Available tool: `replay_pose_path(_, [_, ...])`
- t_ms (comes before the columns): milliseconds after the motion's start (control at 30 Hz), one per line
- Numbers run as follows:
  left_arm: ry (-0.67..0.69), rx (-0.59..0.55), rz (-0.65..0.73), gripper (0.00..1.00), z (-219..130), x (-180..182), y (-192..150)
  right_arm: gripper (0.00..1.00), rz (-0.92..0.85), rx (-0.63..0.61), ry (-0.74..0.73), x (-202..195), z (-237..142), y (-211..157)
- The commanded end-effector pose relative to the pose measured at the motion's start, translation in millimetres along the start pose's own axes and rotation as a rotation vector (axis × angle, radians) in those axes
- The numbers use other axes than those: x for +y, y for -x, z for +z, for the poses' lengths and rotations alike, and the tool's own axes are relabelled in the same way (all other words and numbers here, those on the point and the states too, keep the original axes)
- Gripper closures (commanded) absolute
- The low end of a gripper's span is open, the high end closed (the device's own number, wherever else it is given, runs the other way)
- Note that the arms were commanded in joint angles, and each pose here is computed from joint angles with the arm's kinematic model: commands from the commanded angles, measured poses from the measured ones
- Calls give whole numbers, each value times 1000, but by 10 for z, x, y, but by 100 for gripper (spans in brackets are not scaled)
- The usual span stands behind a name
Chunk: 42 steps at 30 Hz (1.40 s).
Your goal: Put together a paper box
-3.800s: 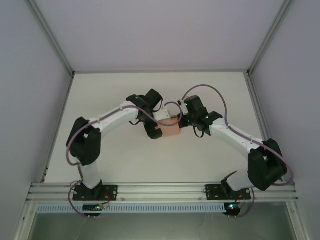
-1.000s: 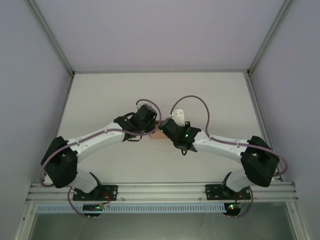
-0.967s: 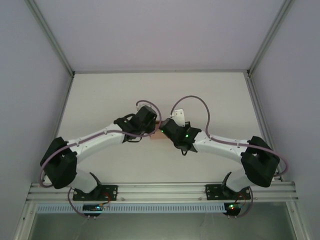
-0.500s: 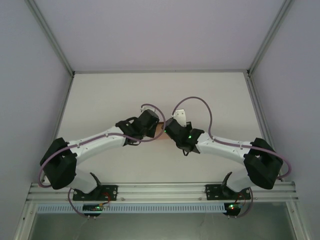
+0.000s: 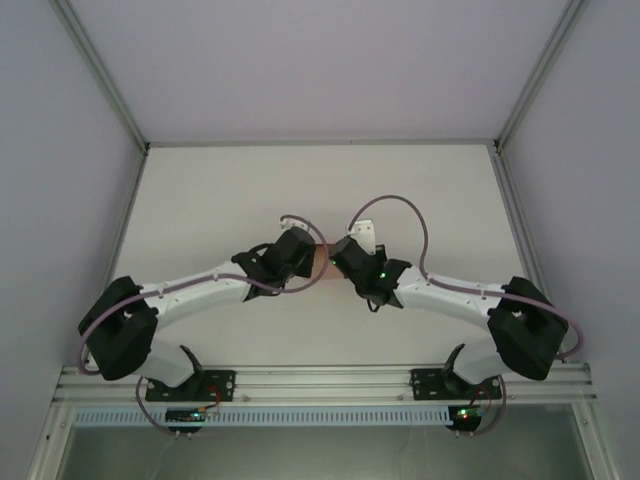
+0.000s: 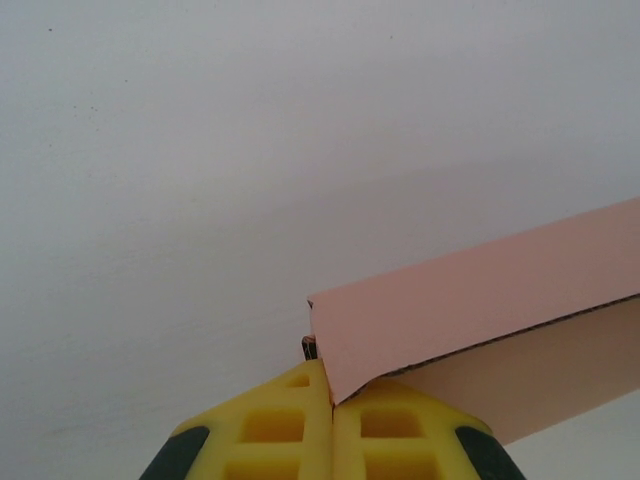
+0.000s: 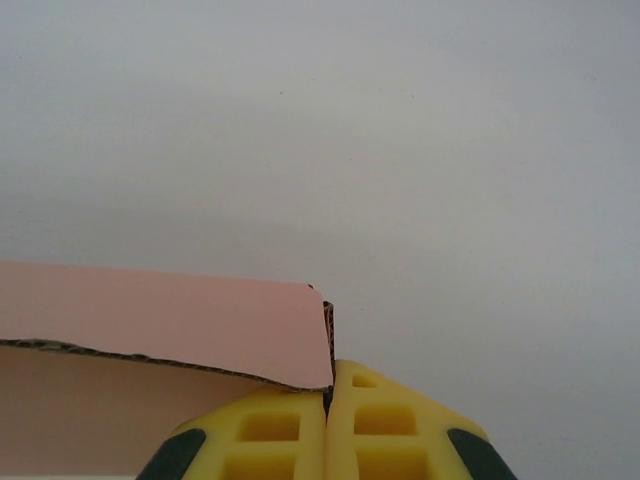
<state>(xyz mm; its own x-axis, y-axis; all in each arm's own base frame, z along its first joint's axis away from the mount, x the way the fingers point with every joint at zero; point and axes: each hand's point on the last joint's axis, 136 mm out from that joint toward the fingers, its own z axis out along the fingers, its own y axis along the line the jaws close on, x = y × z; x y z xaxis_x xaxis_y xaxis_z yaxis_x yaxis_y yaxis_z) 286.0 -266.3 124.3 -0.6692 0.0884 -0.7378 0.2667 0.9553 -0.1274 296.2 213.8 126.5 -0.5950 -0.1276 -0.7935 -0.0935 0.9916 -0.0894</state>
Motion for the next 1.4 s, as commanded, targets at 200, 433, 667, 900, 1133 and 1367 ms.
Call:
replay_pose_path(200, [-13, 139, 21, 100, 54, 83, -659, 48, 69, 70, 290, 116, -204, 26])
replay_pose_path(433, [-6, 119, 24, 100, 56, 73, -620, 20, 212, 25, 389, -4, -303, 404])
replay_pose_path(667, [-14, 118, 42, 98, 62, 27, -580, 25, 281, 121, 324, -85, -34, 304])
replay_pose_path(900, [-60, 122, 66, 86, 13, -82, -510, 27, 290, 168, 245, -152, 102, -213])
replay_pose_path(1133, [-123, 116, 155, 68, -160, -146, -424, 32, 315, 168, 172, -246, 182, -407])
replay_pose_path(1367, [-208, 134, 295, 37, -345, -191, -414, 34, 313, 178, 153, -262, 197, -566])
